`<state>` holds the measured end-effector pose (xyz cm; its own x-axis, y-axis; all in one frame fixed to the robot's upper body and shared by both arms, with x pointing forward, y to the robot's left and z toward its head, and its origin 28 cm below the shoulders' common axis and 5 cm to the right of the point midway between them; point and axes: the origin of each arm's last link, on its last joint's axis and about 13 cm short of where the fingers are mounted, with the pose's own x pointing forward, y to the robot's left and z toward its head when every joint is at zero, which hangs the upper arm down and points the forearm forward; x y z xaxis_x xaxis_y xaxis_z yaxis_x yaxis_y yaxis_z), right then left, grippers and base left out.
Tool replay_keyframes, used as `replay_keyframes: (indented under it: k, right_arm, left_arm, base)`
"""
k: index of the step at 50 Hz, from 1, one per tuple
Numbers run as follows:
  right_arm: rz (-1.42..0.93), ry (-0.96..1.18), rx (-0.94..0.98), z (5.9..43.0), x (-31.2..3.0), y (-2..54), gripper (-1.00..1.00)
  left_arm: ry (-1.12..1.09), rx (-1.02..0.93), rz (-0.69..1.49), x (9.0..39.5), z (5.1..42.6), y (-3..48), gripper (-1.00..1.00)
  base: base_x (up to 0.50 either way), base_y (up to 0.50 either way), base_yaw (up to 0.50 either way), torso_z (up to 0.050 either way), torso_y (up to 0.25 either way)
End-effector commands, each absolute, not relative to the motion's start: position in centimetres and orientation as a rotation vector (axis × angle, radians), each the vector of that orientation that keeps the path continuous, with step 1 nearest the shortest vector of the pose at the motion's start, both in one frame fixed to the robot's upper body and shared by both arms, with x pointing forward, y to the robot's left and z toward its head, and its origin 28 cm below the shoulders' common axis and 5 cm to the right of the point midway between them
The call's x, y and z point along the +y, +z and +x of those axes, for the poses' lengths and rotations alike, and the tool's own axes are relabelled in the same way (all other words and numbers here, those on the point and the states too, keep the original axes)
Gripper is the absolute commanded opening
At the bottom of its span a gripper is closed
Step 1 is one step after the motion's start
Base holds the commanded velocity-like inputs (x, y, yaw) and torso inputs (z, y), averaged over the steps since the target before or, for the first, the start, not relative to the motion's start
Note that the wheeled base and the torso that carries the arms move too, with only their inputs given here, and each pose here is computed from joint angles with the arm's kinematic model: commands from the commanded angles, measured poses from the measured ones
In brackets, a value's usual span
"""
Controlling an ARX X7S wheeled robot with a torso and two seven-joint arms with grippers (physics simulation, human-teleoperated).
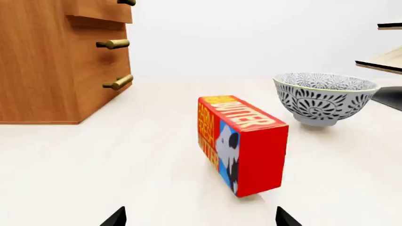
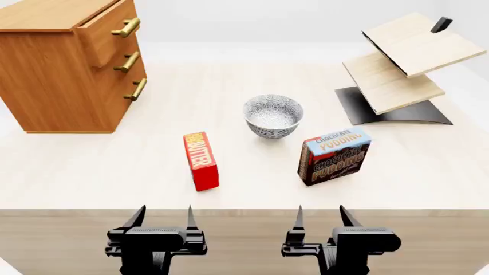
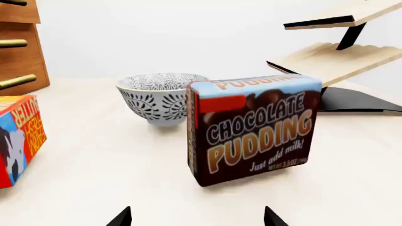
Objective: Close the top drawer of the cabinet and put the bowl on top of it.
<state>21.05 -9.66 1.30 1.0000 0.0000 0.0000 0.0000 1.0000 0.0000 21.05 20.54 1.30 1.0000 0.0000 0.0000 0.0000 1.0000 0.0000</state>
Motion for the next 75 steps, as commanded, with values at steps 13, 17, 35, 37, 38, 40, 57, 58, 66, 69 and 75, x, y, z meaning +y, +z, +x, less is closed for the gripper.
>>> replay_keyframes:
  k: [13, 17, 35, 37, 38, 40, 57, 58, 66, 69, 75]
  right_arm:
    - [0.026, 0.029, 0.022, 20.8, -9.6, 2.4, 1.00]
    - [0.014, 0.038, -0.017, 20.8, -9.6, 3.5, 1.00]
    - [0.051, -0.068, -0.567, 15.9, -14.1, 20.4, 1.00]
    - [0.056, -0.062, -0.616, 14.9, -14.6, 21.7, 1.00]
    - [0.047, -0.071, -0.627, 14.6, -14.6, 22.1, 1.00]
    - [0.053, -0.084, -0.658, 13.9, -14.9, 23.0, 1.00]
    - [0.072, -0.066, -0.681, 13.2, -15.0, 23.5, 1.00]
    - [0.073, -0.066, -0.682, 13.2, -15.0, 23.5, 1.00]
    - [0.061, -0.053, -0.675, 13.3, -14.9, 23.4, 1.00]
    - [0.057, -0.050, -0.672, 13.3, -14.9, 23.3, 1.00]
    - [0.054, -0.050, -0.672, 13.3, -14.9, 23.3, 1.00]
  left_arm:
    - [-0.012, -0.014, -0.006, 20.5, 20.8, 0.9, 1.00]
    - [-0.012, -0.032, -0.010, 20.6, 20.7, 1.6, 1.00]
    - [0.173, -0.672, 0.143, 24.0, 15.2, 18.6, 1.00]
    - [0.183, -0.725, 0.149, 24.4, 14.4, 19.6, 1.00]
    - [0.184, -0.729, 0.150, 24.5, 14.4, 19.7, 1.00]
    - [0.190, -0.758, 0.142, 24.9, 14.1, 20.0, 1.00]
    - [0.213, -0.793, 0.139, 24.9, 12.9, 21.7, 1.00]
    - [0.212, -0.792, 0.140, 24.9, 12.8, 21.7, 1.00]
    - [0.212, -0.790, 0.142, 24.9, 12.8, 21.8, 1.00]
    - [0.213, -0.791, 0.144, 24.9, 12.8, 21.8, 1.00]
    - [0.214, -0.789, 0.146, 24.9, 12.8, 21.7, 1.00]
  base:
    - [0.00, 0.00, 0.00, 0.000, 0.000]
    - [0.00, 0.00, 0.00, 0.000, 0.000]
    - [0.00, 0.00, 0.00, 0.000, 0.000]
    - [0.00, 0.00, 0.00, 0.000, 0.000]
    - [0.00, 0.00, 0.00, 0.000, 0.000]
    - [0.00, 0.00, 0.00, 0.000, 0.000]
    - [0.00, 0.00, 0.00, 0.000, 0.000]
    - [0.00, 0.00, 0.00, 0.000, 0.000]
    - [0.00, 0.13, 0.00, 0.000, 0.000]
    - [0.00, 0.50, 0.00, 0.000, 0.000]
    - [0.00, 0.50, 0.00, 0.000, 0.000]
